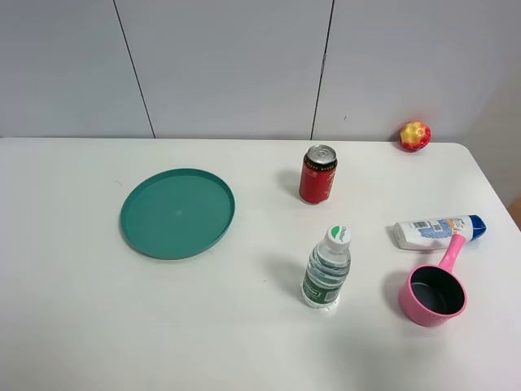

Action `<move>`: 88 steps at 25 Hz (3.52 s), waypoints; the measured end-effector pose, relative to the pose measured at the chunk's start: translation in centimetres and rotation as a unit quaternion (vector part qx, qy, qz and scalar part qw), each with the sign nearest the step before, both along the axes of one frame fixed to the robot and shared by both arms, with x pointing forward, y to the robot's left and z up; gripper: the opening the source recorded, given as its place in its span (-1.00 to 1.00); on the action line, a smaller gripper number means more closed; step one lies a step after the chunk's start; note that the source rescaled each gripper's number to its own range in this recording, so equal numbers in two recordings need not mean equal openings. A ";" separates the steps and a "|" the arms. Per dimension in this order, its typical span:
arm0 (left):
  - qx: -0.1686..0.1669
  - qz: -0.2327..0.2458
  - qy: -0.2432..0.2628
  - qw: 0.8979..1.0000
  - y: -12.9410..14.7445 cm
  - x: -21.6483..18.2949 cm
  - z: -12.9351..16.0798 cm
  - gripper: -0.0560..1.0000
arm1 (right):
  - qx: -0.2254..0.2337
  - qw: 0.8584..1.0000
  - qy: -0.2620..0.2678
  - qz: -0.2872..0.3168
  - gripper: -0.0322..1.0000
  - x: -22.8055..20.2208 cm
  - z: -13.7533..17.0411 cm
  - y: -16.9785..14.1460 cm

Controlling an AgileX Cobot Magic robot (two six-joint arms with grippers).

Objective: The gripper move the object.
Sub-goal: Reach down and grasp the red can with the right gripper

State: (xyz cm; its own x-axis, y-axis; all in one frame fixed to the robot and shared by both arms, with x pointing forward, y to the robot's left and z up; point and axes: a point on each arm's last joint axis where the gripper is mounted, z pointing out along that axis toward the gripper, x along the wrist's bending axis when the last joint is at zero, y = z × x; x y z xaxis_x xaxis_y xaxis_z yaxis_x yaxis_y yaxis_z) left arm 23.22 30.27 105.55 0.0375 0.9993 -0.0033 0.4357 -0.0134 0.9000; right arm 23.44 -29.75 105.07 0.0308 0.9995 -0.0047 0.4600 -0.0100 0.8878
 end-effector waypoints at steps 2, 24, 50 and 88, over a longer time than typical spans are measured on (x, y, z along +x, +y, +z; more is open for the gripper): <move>0.000 0.000 0.000 1.000 0.0 0.0 0.0 1.00 | 0.000 1.000 0.000 0.000 1.00 0.0 0.0 0.0; 0.000 0.000 0.000 1.000 0.0 0.0 0.0 1.00 | 0.003 0.999 0.036 0.009 1.00 1.1 0.0 0.0; 0.000 0.000 0.000 1.000 0.0 0.0 0.0 1.00 | -0.003 0.961 0.204 0.188 1.00 30.4 7.0 7.5; 0.000 0.000 0.000 1.000 0.0 0.0 0.0 1.00 | -0.146 0.943 0.156 0.255 1.00 32.0 -13.6 10.0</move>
